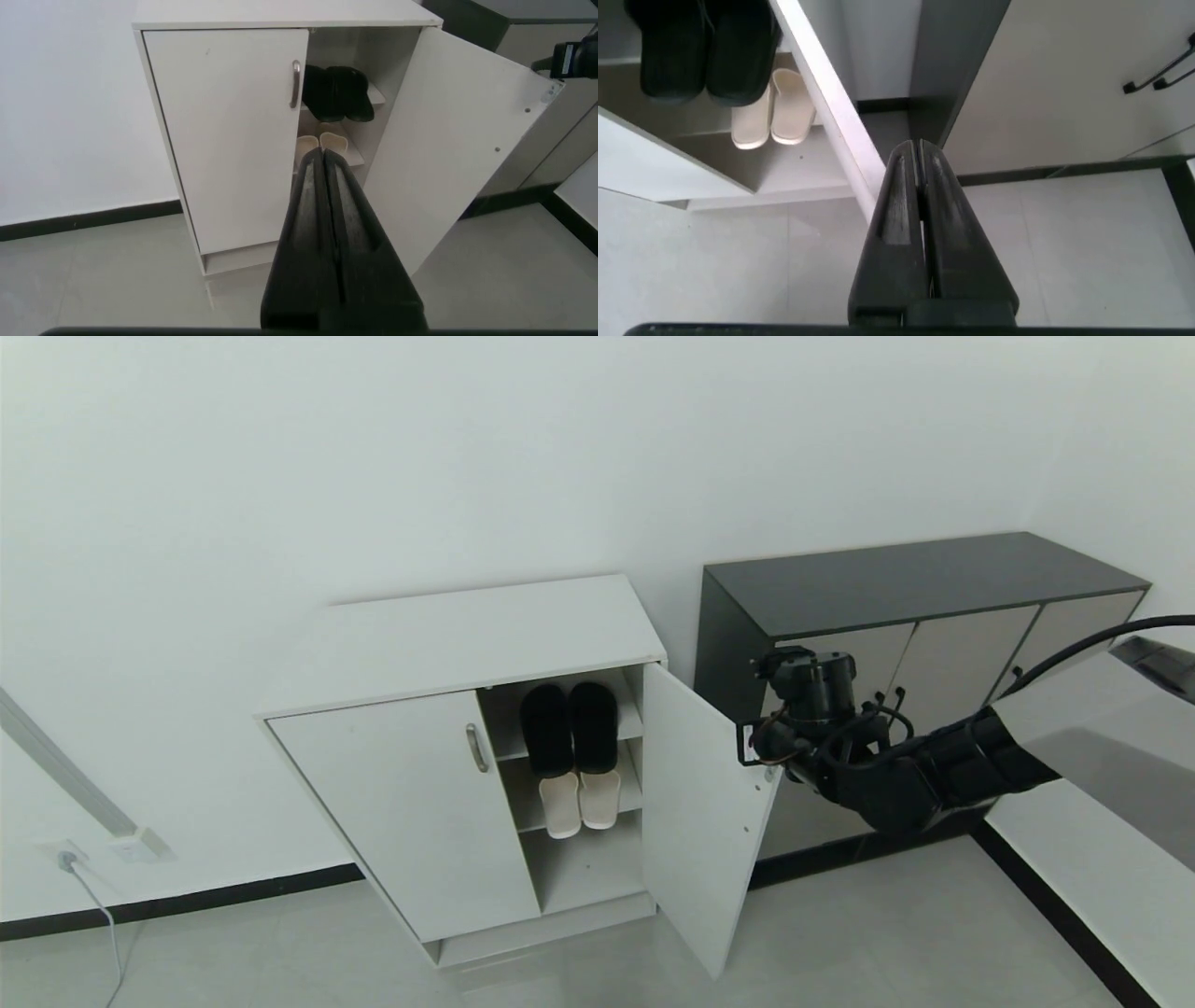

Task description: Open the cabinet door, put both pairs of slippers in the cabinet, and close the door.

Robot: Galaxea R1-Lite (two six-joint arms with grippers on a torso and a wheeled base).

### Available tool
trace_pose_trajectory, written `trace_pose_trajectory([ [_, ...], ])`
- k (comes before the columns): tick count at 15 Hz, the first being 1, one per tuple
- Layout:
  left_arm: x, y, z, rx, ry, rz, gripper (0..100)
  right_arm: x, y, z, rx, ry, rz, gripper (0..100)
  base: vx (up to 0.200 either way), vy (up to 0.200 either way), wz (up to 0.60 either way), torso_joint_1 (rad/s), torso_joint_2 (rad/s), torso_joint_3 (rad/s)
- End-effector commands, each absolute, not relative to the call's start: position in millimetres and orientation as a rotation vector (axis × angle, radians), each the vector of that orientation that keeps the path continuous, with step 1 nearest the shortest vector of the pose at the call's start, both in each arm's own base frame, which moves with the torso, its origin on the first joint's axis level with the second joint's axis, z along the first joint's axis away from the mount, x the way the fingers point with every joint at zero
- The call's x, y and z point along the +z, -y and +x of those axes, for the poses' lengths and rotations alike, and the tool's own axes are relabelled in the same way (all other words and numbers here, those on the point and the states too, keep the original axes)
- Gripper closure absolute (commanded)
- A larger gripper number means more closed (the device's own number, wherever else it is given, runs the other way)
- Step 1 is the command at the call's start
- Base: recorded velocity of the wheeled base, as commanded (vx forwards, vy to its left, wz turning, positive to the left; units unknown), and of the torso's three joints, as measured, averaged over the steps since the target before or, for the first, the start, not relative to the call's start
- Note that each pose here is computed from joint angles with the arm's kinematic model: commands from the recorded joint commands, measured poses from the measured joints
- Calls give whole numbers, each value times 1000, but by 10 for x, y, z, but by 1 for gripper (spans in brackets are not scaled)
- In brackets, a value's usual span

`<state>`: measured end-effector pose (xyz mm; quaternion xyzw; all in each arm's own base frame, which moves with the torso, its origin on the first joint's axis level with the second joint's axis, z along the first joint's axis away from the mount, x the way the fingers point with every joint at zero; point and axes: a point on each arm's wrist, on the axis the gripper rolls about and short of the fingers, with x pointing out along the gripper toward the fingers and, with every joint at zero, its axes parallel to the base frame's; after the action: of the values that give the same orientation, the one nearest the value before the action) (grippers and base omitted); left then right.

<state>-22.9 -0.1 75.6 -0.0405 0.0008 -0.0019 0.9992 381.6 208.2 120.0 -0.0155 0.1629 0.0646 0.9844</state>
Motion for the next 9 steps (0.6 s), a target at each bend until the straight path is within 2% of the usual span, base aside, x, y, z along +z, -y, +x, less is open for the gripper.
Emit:
trace_pose_trajectory([
  [1, 756, 2, -228, -4, -3, -81, 100, 1120, -2099, 3841, 129, -343, -39, 100, 0, 0, 0, 0, 0, 0],
  [9, 756, 2, -229, -5, -2, -81, 100, 1081, -2256, 3726, 170, -350, -49, 100, 0, 0, 0, 0, 0, 0],
])
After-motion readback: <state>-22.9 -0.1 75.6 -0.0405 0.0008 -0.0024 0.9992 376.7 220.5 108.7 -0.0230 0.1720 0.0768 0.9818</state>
